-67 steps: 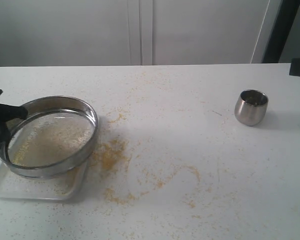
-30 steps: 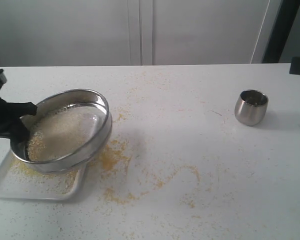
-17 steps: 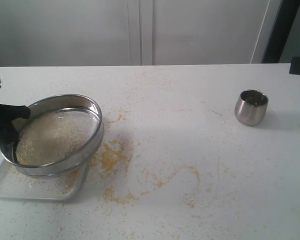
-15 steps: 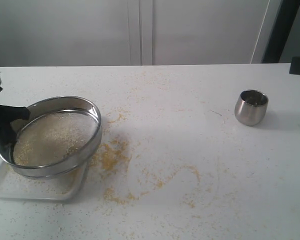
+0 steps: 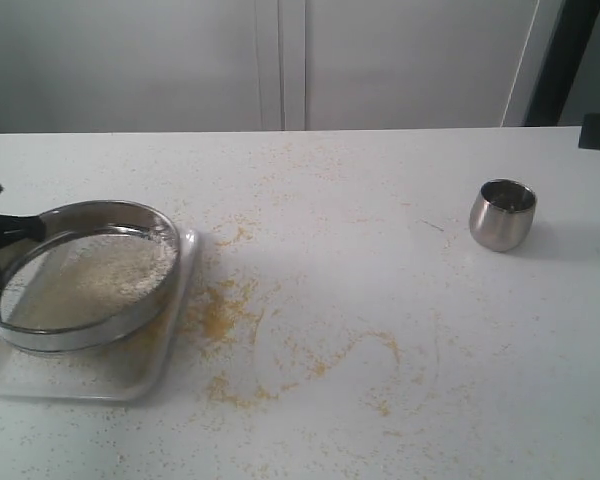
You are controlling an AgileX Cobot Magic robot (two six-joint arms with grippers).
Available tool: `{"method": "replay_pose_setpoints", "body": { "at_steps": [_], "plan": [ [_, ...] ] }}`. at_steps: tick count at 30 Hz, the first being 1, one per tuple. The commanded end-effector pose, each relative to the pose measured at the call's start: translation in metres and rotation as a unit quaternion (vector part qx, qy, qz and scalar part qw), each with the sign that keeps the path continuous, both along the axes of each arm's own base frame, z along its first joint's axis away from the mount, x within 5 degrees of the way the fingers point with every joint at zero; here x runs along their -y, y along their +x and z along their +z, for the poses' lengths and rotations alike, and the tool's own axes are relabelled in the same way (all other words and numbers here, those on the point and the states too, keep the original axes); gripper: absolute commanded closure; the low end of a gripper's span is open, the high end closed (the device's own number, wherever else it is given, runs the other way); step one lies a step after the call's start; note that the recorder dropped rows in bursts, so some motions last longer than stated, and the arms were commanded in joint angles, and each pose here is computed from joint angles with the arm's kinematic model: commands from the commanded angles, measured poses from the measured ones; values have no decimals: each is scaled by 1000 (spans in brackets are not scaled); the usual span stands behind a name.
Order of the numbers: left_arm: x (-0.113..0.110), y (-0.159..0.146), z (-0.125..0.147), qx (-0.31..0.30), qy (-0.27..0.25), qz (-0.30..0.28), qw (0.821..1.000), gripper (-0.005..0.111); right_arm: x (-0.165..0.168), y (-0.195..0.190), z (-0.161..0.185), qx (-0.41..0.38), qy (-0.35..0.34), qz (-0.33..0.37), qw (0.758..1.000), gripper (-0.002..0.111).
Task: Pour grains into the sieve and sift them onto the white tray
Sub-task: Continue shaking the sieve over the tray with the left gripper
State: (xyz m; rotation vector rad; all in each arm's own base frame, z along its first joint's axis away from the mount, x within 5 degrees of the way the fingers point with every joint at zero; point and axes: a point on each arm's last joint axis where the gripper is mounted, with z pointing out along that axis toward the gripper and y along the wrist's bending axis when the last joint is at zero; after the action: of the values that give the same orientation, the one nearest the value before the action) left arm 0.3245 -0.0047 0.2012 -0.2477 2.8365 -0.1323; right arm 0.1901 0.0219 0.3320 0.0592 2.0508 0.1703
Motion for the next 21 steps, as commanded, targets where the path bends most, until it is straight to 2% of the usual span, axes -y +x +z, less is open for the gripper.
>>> {"method": "replay_pose_setpoints", "body": {
  "at_steps": [1, 3, 5, 7, 9, 11, 13, 15, 17, 19, 21],
  "plan": [
    [16, -1, 7, 2, -49, -2, 999, 107, 0, -1, 0, 4, -1, 1, 1000, 108],
    [34, -1, 8, 22, -37, -77, 996, 107, 0, -1, 0, 4, -1, 1, 1000, 108],
    [32, 0, 7, 25, -7, -89, 996, 107, 0, -1, 0, 4, -1, 1, 1000, 108],
    [11, 1, 7, 17, 10, -26, 999, 107, 0, -1, 0, 4, -1, 1, 1000, 108],
    [-4, 0, 6, 6, -1, 31, 999, 107, 0, -1, 0, 4, -1, 1, 1000, 108],
    [-2, -1, 6, -1, -22, 37, 999, 107, 0, -1, 0, 4, -1, 1, 1000, 108],
    [15, -1, 7, 6, -41, -10, 999, 107, 0, -1, 0, 4, -1, 1, 1000, 108],
    [29, 0, 9, 22, -35, -59, 997, 107, 0, -1, 0, 4, -1, 1, 1000, 108],
    [27, 1, 10, 32, -12, -71, 997, 107, 0, -1, 0, 4, -1, 1, 1000, 108],
    [6, 1, 9, 28, 22, -36, 999, 107, 0, -1, 0, 4, -1, 1, 1000, 108],
    [-13, -1, 9, 12, 13, 43, 999, 107, 0, -1, 0, 4, -1, 1, 1000, 108]
  ]
}}
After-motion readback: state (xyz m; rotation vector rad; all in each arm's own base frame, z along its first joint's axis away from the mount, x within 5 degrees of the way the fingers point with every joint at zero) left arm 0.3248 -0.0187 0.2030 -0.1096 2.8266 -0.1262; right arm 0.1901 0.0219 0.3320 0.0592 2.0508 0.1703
